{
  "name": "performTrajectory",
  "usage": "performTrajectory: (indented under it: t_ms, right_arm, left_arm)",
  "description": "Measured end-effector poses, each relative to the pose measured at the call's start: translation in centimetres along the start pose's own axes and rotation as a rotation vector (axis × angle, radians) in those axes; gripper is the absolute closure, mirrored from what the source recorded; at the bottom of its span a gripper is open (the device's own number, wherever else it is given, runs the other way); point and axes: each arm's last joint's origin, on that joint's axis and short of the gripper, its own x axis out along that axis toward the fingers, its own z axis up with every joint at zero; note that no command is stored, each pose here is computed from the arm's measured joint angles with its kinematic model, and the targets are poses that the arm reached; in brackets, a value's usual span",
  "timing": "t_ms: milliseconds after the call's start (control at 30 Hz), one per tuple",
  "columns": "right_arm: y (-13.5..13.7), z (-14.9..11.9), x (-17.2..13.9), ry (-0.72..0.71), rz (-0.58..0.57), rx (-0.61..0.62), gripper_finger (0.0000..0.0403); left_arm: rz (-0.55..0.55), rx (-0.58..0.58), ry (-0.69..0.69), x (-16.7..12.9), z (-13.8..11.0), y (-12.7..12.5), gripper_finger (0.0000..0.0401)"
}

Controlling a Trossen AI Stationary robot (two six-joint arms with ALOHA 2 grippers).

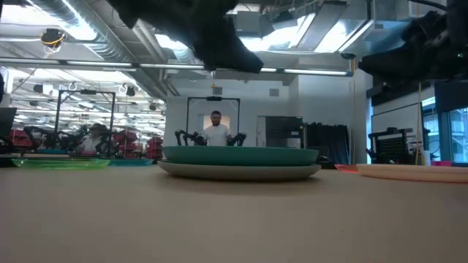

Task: Stack plastic plates
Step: Stack the dark blue plate on the green plate

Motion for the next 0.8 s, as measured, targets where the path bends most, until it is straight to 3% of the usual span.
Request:
performTrajectory:
  t_ms: [133,300,533,633,800]
  right_arm:
    - [0.0,0.7,0.7,0.048,0.024,0.011,0.0292]
    - [0.2,0.8,1.7,0.138,0.096,0.036,0.0269]
    - [2.2,1.7,3.5,0.221,0.215,0.013,0.0274]
    - [3.4,2.4,4.1,0.247,0.277,-0.018,0.0275]
    - [5.0,3.2,4.7,0.371,0.274,-0.068,0.0276]
  left_arm:
    - [-0.124,0.002,0.004,-0.2,0.0,-1.1,0.0318]
    - [-0.138,0.035,-0.045,-1.7,1.2,-1.4,0.0319]
    - [-0.103,0.072,-0.141,-4.5,2.6,-0.8,0.0319]
    - [-0.089,0.063,-0.154,-4.8,1.1,-0.7,0.0319]
    - [-0.059,0.004,-0.243,-4.6,-1.4,-0.3,0.0319]
